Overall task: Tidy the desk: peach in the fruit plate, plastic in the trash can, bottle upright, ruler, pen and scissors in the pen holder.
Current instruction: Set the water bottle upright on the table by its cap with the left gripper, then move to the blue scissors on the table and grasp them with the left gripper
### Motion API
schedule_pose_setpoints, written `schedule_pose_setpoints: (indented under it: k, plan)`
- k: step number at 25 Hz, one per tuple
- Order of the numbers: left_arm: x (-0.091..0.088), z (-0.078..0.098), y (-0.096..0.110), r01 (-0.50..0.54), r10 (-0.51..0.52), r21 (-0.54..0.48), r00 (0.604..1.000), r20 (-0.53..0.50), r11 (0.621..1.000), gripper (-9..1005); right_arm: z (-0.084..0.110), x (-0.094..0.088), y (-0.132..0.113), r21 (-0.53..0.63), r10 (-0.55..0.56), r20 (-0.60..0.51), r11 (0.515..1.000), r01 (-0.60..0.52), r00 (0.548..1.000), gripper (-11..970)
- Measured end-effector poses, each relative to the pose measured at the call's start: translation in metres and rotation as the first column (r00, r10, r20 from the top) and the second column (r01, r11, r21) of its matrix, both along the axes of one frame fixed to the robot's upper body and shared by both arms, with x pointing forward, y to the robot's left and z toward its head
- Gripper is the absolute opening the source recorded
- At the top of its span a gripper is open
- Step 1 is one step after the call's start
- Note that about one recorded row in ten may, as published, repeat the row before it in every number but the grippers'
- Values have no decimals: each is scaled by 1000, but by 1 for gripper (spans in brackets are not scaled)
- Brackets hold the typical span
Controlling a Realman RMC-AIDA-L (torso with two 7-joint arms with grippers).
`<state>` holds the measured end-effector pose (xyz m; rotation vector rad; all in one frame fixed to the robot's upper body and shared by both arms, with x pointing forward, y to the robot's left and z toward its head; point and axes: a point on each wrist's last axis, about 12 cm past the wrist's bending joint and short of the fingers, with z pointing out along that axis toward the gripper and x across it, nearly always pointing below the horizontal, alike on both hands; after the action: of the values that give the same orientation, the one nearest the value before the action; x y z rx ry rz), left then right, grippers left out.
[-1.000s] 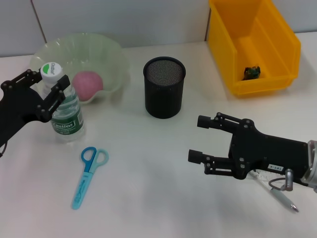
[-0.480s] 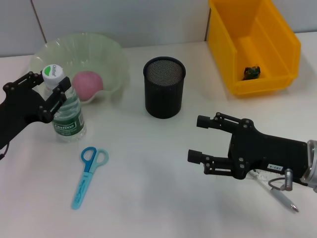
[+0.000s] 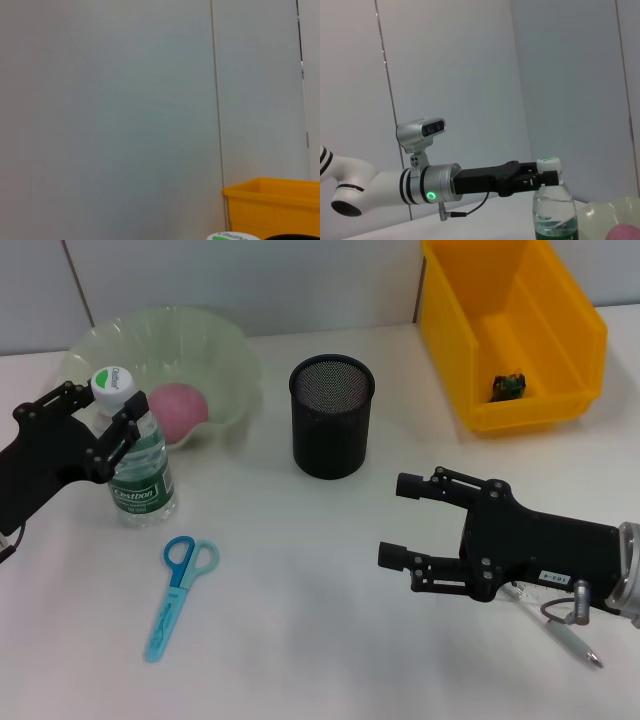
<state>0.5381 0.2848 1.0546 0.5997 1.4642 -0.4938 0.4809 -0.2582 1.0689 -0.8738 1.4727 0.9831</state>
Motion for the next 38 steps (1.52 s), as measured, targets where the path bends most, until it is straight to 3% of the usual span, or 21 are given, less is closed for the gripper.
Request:
schedule_pose_setpoints:
  k: [9,14,19,27,28,30,35,38]
  plan:
    - [1,-2,0,-8,8,3,1000,-20,1000,620,0,0,0,0,1,0,1000,-1,1000,818]
    - [-3,0,2,2,-2,-15,1000,-2,1000,805,0,0,0,0,1,0,1000,-1,1000,819]
    - [-7,0,5,-1,1,-20,1000,2,1000,804,0,0,0,0,1,0,1000,-1,1000,819]
    - [-44,-1,20,14,-7,-121,998,58,993,803,-1,-1,-2,1,-11,-3,1000,11,1000,818]
    - [-62,0,27,32,-18,-156,996,86,987,803,-1,-1,-3,1,-12,-2,1000,12,1000,818]
    - [-74,1,32,29,-12,-170,995,102,985,803,0,-1,-3,1,-15,-1,1000,15,1000,818]
    - [-94,-4,38,-39,65,-152,983,172,988,802,1,0,-7,2,-36,8,999,36,999,818]
    - [-94,-4,38,-39,65,-152,983,172,988,802,0,0,-11,-4,-48,8,999,48,999,818]
